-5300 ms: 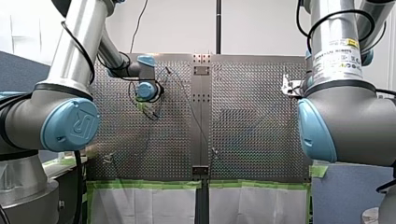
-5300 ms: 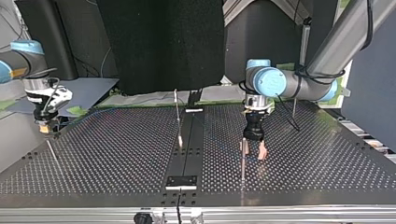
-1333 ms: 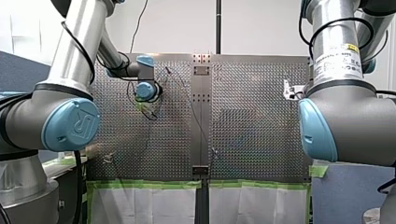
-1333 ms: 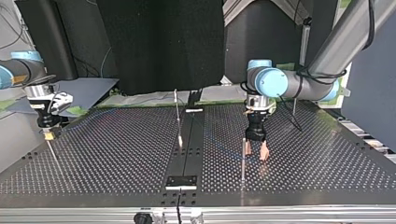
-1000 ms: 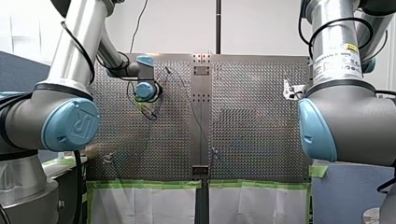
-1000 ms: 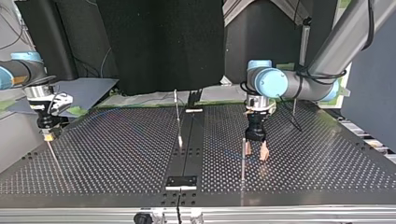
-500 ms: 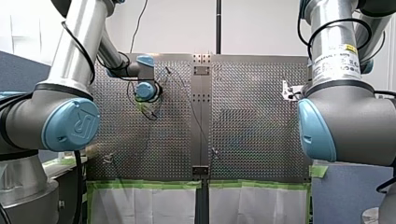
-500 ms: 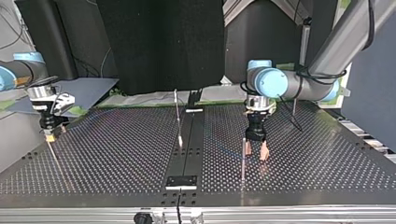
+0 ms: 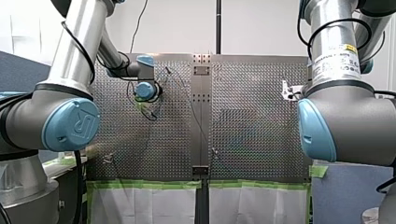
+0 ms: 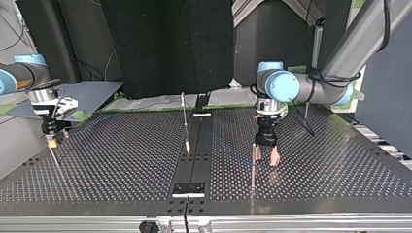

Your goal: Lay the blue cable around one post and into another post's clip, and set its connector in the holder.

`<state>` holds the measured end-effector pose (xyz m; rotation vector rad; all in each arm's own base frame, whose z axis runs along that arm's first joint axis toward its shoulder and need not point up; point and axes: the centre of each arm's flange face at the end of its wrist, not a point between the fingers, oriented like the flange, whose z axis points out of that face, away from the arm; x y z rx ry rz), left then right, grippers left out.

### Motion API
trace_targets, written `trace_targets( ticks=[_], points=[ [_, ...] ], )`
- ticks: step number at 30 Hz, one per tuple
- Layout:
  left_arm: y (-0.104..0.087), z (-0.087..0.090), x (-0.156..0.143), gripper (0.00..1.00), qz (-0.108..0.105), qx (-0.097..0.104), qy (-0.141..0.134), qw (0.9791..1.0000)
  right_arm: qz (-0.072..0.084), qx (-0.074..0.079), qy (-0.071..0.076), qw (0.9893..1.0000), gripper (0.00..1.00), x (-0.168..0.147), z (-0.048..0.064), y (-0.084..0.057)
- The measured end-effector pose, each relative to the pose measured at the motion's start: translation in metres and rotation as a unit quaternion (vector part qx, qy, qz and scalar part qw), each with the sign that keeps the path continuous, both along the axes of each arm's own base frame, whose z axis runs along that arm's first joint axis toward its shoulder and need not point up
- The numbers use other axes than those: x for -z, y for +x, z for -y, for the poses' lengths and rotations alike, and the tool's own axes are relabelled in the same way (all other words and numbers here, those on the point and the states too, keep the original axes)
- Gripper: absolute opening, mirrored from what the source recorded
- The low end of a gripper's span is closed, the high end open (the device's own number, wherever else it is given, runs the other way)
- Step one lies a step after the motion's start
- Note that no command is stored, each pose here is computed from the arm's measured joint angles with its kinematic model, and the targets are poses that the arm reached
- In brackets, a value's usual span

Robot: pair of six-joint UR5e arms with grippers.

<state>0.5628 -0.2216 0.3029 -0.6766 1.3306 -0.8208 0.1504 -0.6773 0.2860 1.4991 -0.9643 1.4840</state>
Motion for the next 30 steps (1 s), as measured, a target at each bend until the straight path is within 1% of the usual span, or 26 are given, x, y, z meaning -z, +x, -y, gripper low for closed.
trace_targets(
  ticks=[4, 8, 11, 15, 18, 21, 25, 30],
  points=[
    [-0.003, 0.000, -0.002, 1.00, -0.006, -0.002, 0.008, 1.0000, 0.000, 0.000, 0.000, 1.0000, 1.00, 0.000, 0.000, 0.000],
    [-0.009, -0.001, -0.009, 1.00, -0.010, -0.012, 0.018, 0.9997, 0.000, 0.000, 0.001, 1.0000, 1.00, 0.000, 0.000, -0.001],
    [-0.014, -0.001, -0.017, 1.00, -0.013, -0.020, 0.028, 0.9993, 0.001, 0.000, 0.001, 1.0000, 1.00, 0.000, 0.000, 0.000],
    [-0.020, 0.001, -0.022, 1.00, -0.020, -0.022, 0.042, 0.9987, 0.001, 0.000, 0.001, 1.0000, 1.00, 0.000, 0.000, 0.000],
    [-0.024, 0.004, -0.021, 1.00, -0.028, -0.022, 0.055, 0.9978, 0.001, 0.000, 0.001, 1.0000, 1.00, 0.000, 0.000, 0.000],
    [-0.027, 0.004, -0.019, 1.00, -0.040, -0.026, 0.066, 0.9966, 0.001, 0.000, 0.001, 1.0000, 1.00, 0.000, 0.000, 0.000],
    [-0.031, 0.001, -0.018, 1.00, -0.055, -0.039, 0.074, 0.9950, 0.001, 0.000, 0.001, 1.0000, 1.00, 0.000, 0.000, 0.000],
    [-0.035, -0.003, -0.023, 1.00, -0.057, -0.059, 0.084, 0.9931, 0.001, 0.000, 0.001, 1.0000, 1.00, 0.000, 0.000, 0.000]
  ],
)
